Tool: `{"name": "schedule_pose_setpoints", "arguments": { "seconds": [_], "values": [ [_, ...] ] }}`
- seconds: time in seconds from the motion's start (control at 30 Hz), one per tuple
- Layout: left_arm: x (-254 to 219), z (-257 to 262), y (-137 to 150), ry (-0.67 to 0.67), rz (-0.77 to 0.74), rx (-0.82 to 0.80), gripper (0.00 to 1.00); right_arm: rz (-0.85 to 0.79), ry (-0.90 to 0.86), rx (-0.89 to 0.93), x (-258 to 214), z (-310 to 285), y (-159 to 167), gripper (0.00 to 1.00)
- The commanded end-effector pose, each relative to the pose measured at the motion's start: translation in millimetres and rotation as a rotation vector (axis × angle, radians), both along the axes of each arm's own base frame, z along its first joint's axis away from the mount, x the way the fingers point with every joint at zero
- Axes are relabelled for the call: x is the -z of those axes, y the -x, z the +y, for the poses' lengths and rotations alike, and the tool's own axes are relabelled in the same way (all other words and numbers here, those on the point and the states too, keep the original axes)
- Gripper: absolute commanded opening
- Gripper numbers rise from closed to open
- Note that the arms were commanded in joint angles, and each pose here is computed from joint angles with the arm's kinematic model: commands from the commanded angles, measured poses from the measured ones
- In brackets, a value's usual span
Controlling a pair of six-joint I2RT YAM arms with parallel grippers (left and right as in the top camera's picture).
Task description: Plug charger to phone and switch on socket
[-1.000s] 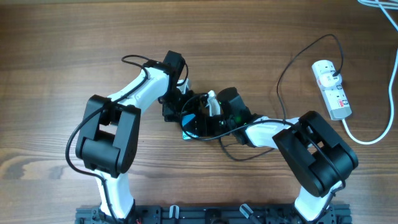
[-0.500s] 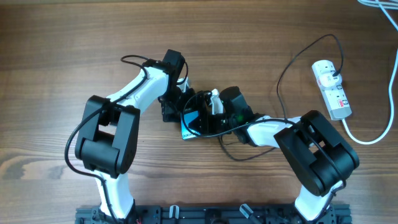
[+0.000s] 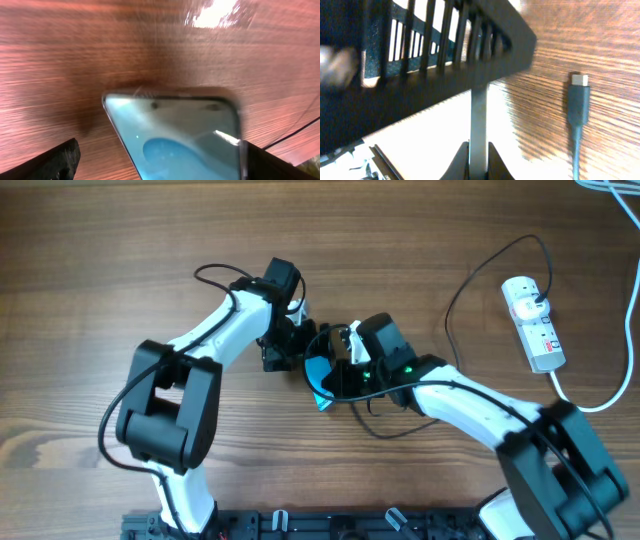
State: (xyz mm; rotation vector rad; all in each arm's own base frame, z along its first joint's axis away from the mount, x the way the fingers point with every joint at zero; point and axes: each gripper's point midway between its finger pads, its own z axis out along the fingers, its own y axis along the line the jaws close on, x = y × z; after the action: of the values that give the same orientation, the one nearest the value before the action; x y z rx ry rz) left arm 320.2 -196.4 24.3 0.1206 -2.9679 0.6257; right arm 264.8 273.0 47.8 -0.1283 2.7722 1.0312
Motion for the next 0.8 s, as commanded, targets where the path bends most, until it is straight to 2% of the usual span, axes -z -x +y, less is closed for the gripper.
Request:
{"name": "schedule_pose_setpoints", "arguments": {
  "seconds": [0.0,0.2,0.43,0.77],
  "values": [
    [-5,38,-18,-0.066,-0.027,-0.148,1.0,-0.129,0.021,0.005,-33,1,-16,0.04],
    [-5,69,-35,-0.063,-0.029,-0.271,1.0,-0.152,0.171,-0.013,-15,2,2,0.04],
    [-5,72,-36,-0.063,-0.03,-0.277,1.0,-0.292,0.311,-0.019,-11,5,4,0.04],
    [-5,72,-36,-0.063,-0.03,-0.277,1.0,-0.335,0.316,-0.022,-14,6,-2,0.04]
  ]
}}
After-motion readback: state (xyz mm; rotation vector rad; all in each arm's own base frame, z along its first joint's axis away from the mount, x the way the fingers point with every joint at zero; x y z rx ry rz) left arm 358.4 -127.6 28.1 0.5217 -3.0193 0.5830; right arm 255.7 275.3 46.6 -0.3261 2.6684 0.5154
